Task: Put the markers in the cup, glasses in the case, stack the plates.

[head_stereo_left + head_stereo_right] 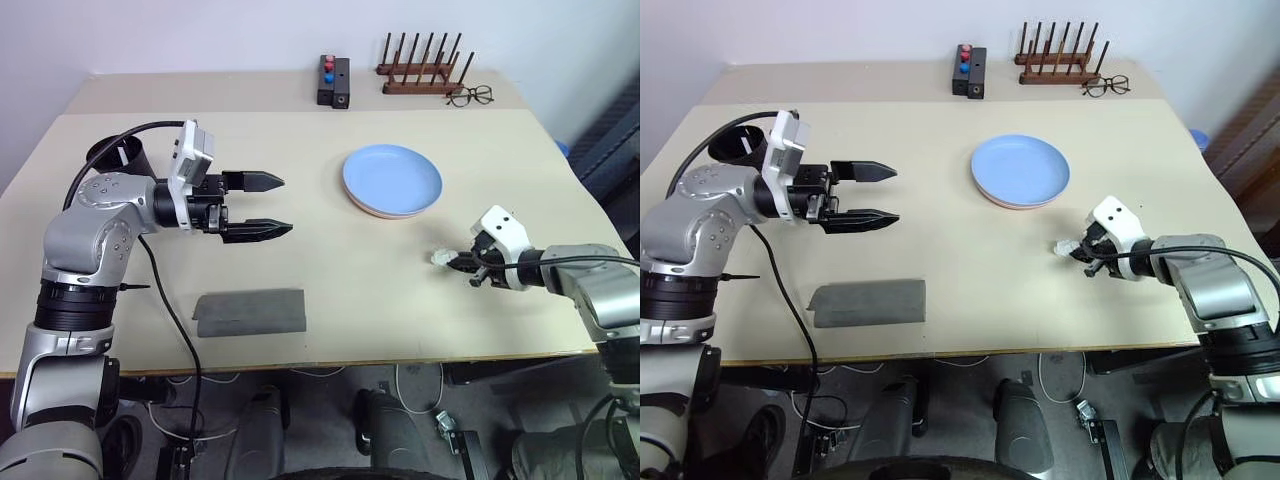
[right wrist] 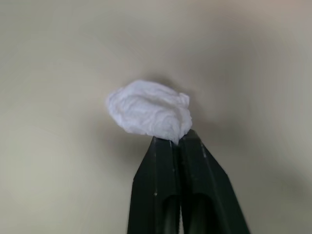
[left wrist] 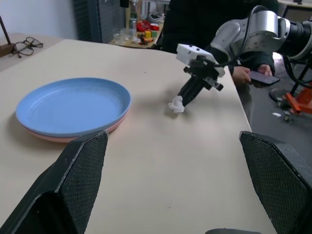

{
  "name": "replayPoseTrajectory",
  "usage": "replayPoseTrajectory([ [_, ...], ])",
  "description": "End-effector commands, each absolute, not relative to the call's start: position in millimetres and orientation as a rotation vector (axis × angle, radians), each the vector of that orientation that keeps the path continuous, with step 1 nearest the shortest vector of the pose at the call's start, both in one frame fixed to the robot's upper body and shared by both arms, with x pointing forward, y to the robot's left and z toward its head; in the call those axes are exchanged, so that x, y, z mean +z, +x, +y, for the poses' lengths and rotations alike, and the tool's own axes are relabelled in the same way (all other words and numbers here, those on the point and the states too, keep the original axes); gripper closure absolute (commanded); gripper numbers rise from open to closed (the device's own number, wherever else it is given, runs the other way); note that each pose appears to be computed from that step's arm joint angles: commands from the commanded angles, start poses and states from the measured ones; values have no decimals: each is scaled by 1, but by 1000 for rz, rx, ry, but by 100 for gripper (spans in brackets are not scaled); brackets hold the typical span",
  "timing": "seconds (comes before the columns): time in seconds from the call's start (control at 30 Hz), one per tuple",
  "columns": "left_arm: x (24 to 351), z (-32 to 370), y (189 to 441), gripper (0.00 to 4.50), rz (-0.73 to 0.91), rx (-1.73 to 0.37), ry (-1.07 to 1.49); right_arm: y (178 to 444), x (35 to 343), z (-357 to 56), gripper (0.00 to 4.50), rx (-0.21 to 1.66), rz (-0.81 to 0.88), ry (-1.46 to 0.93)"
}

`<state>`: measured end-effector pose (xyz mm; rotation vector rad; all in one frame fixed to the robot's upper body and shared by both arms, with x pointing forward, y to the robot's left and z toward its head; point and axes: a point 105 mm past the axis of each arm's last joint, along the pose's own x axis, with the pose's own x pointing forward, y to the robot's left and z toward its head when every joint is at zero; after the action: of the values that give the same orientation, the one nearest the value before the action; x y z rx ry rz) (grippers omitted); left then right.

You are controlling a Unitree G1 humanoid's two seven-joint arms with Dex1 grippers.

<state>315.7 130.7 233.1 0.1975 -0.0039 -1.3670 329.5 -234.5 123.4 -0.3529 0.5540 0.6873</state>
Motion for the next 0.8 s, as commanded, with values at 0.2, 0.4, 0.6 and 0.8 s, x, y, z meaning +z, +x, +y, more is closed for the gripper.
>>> replayPoseTrajectory([
  [0.2, 244, 134, 315, 0, -53, -1347, 226, 353, 220, -178, 448, 825, 140, -190],
  [0.4, 250, 132, 320, 0, -89, -1316, 230, 428, 212, -177, 448, 519, 59, -331],
  [0.6, 250, 135, 319, 0, -90, -1290, 241, 436, 170, -172, 262, 575, 201, -392],
  [0.8, 259, 140, 316, 0, -120, -1269, 152, 429, 233, -171, 1, 620, -70, -172],
])
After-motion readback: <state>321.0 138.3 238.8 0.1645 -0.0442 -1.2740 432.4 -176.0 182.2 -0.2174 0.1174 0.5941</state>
